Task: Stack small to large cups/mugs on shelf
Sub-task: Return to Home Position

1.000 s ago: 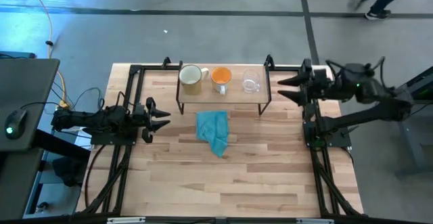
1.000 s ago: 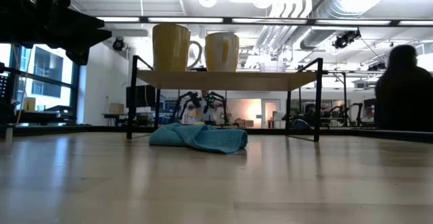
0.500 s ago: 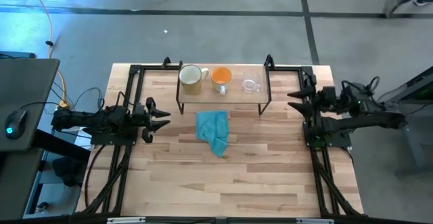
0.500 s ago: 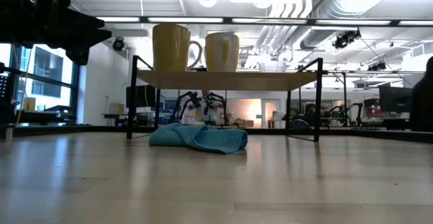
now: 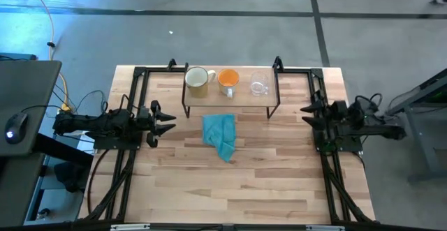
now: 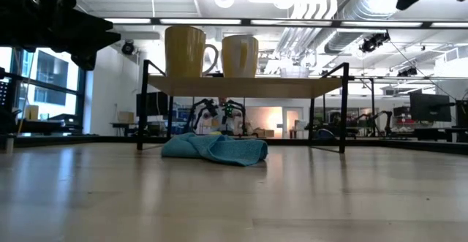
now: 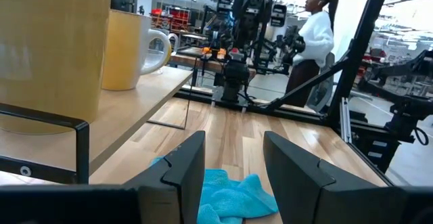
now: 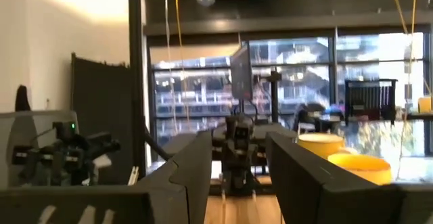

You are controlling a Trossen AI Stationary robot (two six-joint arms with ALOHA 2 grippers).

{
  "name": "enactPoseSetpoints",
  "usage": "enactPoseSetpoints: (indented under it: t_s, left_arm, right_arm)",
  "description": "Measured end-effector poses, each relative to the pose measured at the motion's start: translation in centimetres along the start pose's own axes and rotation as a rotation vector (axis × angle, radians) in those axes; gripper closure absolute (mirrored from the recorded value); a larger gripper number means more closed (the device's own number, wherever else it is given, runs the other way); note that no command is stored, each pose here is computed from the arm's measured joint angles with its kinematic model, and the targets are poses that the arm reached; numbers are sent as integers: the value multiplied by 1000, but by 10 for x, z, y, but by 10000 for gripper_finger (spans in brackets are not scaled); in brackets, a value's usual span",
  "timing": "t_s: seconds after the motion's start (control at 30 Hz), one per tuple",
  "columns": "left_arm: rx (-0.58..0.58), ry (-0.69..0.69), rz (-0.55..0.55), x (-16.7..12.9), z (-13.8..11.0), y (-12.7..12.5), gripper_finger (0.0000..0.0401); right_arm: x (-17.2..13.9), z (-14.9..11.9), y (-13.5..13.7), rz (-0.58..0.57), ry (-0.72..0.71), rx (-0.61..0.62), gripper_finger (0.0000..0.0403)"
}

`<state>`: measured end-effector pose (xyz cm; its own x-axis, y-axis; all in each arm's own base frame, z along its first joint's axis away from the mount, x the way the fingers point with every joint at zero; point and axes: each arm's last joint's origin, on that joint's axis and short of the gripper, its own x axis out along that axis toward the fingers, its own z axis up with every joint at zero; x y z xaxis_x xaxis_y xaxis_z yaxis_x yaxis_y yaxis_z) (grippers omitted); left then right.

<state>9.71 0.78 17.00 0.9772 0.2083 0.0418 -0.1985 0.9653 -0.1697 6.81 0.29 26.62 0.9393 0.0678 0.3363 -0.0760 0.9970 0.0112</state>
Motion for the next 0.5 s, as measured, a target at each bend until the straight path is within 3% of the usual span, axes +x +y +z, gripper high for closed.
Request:
enactPoseSetpoints:
  t_s: [0.37,0.5]
  left_arm:
    - [0,0,0,0,0,0,263]
    - [0,-1,0,0,0,0,263]
  right_arm:
    - [-1,-58,-2,9,-105,44,269]
    - [-1,-59,-2,10,-123,46,269]
